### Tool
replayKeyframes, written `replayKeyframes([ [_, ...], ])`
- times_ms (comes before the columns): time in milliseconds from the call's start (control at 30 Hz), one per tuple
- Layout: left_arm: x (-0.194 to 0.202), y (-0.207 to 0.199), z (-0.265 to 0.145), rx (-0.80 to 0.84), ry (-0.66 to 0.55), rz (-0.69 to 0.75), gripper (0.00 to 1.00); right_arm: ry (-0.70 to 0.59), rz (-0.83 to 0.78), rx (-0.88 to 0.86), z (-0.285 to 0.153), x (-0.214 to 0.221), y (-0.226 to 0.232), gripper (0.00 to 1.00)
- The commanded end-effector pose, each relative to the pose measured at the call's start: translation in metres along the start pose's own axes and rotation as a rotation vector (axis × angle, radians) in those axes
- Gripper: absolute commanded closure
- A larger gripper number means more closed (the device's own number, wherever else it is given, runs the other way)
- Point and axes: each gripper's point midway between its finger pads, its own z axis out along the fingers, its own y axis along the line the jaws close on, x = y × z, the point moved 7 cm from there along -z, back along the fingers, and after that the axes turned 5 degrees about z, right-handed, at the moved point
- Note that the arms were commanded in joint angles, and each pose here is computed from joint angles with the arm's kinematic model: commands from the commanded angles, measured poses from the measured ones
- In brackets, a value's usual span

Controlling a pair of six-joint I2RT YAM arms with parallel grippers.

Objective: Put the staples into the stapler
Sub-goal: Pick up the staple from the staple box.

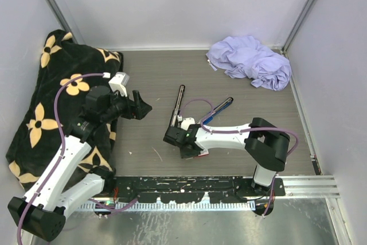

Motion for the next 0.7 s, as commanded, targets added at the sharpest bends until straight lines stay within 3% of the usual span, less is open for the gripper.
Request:
replayKeyframes([
  [0, -0.007, -0.003, -0.005, 0.017, -0.042, 0.005, 0.24, -0.019, 0.003, 0.011, 0.0, -0.004, 0.005, 0.72],
  [333, -0.007, -0.003, -0.007, 0.009, -0.047, 0.009, 0.24, -0.074, 0.001, -0.019, -0.018, -0.016, 0.007, 0.81],
  [667, -0.007, -0.001, -0.007, -0.007, -0.048, 0.013, 0.24, -0.15, 0.067, -0.053, -0.054, -0.055, -0.007, 0.8],
])
